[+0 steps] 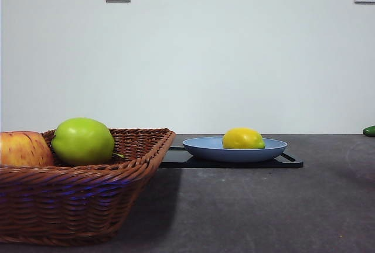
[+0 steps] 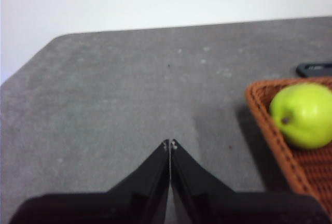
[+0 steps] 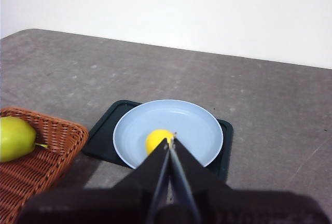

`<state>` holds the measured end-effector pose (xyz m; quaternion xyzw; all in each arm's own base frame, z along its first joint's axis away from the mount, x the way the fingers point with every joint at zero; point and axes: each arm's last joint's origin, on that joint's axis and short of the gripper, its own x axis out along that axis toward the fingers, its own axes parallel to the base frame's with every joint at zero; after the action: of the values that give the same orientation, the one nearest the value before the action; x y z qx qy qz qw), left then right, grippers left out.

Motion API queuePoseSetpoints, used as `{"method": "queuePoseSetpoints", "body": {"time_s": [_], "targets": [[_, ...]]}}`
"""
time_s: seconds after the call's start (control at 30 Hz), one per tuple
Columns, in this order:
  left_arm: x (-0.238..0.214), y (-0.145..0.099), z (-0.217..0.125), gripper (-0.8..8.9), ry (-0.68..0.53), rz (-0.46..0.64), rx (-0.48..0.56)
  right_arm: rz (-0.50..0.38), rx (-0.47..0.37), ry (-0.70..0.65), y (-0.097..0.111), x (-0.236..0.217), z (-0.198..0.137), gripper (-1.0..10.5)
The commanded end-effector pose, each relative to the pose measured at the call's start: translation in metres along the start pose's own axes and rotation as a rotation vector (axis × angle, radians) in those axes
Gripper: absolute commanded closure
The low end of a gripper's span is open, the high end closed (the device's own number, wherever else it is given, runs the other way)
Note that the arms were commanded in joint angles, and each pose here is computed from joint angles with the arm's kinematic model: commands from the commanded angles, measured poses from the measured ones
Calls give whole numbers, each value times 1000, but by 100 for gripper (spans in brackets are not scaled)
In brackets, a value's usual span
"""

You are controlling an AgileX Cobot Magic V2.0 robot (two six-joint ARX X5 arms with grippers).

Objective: Take the lemon from the basket,put the lemon in the plate,hand out the plate

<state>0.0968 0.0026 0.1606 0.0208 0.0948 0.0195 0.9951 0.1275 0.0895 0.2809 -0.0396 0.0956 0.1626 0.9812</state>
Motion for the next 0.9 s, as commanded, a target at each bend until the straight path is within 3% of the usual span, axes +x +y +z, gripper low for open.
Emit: {"method": "queuePoseSetpoints", "body": {"time_s": [0.03,0.9], "targets": [[1,0,-3,805,-37,7,9,4,1,-21,1,-1,5,943],[0,0,-11,805,-1,7,12,4,1,-21,1,-1,5,943]]}}
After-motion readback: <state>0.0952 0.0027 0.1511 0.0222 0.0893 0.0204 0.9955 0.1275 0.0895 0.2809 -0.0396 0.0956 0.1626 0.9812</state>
